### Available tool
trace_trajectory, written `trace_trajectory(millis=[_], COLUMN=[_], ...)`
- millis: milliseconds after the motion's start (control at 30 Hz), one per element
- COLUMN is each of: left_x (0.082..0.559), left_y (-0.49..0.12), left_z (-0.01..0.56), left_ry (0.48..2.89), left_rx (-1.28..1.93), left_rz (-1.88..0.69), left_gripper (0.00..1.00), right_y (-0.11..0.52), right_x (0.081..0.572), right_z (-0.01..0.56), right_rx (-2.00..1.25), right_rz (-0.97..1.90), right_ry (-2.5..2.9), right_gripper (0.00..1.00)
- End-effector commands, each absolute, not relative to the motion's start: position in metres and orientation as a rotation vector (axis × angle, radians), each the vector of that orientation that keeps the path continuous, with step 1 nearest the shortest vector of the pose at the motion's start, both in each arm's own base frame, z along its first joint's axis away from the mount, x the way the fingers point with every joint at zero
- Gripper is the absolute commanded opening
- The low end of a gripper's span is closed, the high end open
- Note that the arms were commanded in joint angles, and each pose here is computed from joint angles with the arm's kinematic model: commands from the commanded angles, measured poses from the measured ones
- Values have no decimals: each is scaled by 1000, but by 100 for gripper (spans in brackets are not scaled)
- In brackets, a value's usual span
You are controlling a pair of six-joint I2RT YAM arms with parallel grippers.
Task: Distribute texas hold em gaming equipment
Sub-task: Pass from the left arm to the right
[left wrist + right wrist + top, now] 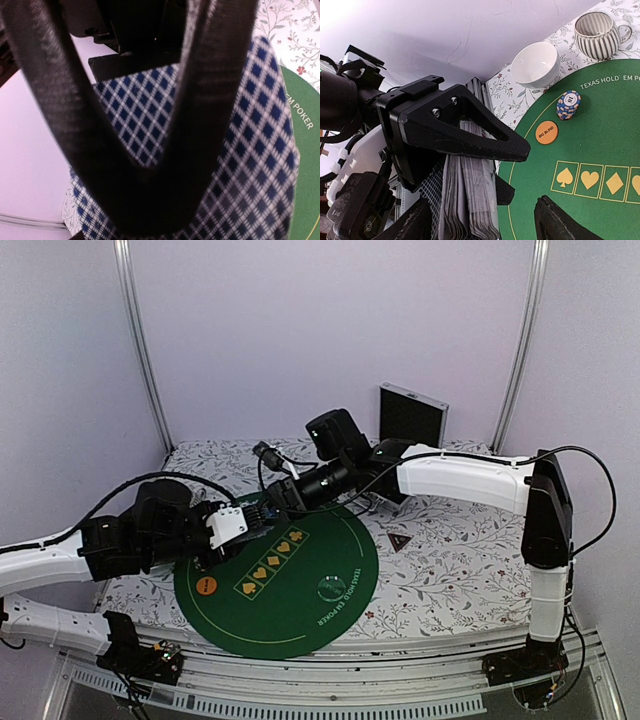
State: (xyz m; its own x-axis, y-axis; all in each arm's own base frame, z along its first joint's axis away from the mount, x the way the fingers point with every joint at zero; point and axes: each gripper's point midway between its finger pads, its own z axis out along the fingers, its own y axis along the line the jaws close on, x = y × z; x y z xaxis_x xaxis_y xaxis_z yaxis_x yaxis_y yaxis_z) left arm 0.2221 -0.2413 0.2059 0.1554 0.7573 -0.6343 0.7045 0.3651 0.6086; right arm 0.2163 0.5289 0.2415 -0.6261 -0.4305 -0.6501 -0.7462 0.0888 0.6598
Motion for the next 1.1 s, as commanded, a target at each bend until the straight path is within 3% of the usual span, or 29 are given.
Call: trace_trajectory(millis=[0, 567, 833, 1067], left_x=[226, 229, 235, 237], left_y=[-243, -239, -237, -239], left_z=[216, 213, 216, 214], left_ry=[1557, 1542, 1527, 1531], left_rx=[1301, 1317, 1298, 1304], left_rz=[32, 80, 129, 130], left_gripper=[48, 46, 46, 45], right_y=[524, 517, 530, 543], right_x=[219, 230, 220, 211], right_z=[271, 289, 269, 264], right_rx=[-1147, -1069, -1090, -1128], right_rz=[1572, 1587, 1715, 1826], right_ry=[2038, 2044, 2080, 2059], right_gripper=[73, 78, 77, 68])
